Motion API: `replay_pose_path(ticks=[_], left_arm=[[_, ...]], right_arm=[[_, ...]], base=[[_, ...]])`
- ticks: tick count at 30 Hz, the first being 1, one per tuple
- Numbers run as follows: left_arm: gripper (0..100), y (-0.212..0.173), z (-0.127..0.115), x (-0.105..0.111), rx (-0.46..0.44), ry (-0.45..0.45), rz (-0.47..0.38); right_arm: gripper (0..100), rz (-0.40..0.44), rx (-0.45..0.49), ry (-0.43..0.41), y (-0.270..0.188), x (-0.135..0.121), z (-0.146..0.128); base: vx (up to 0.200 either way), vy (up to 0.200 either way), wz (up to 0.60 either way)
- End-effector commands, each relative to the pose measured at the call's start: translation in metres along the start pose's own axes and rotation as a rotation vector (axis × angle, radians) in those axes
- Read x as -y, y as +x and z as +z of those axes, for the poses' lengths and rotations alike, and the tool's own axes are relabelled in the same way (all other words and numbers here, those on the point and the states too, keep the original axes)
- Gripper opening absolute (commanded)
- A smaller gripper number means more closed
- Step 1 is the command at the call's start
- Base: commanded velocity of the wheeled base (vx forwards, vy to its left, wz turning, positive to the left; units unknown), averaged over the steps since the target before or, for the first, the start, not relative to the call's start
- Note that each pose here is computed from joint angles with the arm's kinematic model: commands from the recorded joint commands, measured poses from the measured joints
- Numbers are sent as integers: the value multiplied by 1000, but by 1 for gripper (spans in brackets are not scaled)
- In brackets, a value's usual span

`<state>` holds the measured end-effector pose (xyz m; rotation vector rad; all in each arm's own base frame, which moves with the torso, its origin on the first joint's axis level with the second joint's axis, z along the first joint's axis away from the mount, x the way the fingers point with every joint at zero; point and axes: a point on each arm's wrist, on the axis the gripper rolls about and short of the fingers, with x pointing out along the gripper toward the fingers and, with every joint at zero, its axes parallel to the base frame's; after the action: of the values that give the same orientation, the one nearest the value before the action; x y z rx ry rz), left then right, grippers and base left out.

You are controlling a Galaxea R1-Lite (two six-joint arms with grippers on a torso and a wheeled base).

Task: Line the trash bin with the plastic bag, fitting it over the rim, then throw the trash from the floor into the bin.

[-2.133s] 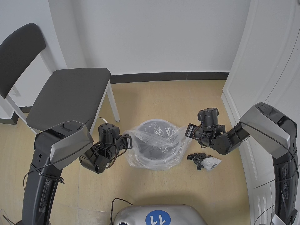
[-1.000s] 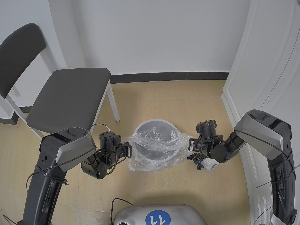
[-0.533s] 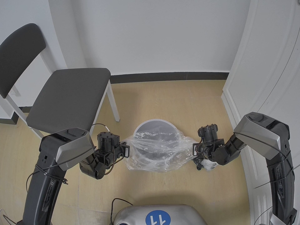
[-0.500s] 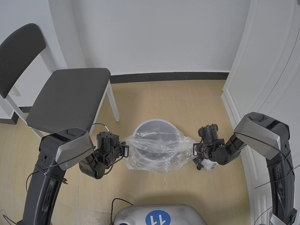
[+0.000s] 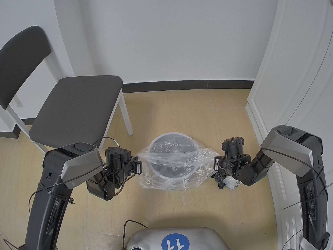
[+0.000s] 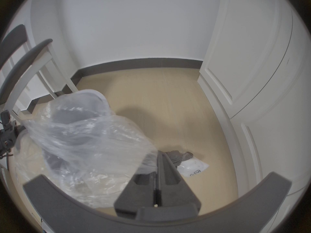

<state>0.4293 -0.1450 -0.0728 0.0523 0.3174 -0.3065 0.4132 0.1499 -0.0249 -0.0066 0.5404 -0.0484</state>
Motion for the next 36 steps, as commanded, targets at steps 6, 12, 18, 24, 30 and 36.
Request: replay_pose_path(ticks=[6, 12, 18, 24, 30, 36], left_arm=[[0, -3, 8, 23, 40, 12, -47], [0, -3, 8, 23, 40, 12, -47], [0, -2, 9, 23, 44, 12, -47], [0, -2, 8, 21, 43, 11, -44], [0, -3, 8, 21, 40, 11, -43], [100, -24, 16, 20, 15, 11, -63]], right_arm=[[0, 89, 43, -48, -30, -14, 0], [100, 134, 16, -107, -43, 3, -1], [100, 309, -3, -179, -82, 36, 12], [100, 612, 35, -146, -116, 76, 34], [100, 763, 19, -23, -120, 78, 43], [100, 591, 111, 53, -123, 15, 50]], base=[[0, 0, 0], [0, 0, 0], [0, 0, 0], [0, 0, 0], [0, 0, 0], [0, 0, 0]])
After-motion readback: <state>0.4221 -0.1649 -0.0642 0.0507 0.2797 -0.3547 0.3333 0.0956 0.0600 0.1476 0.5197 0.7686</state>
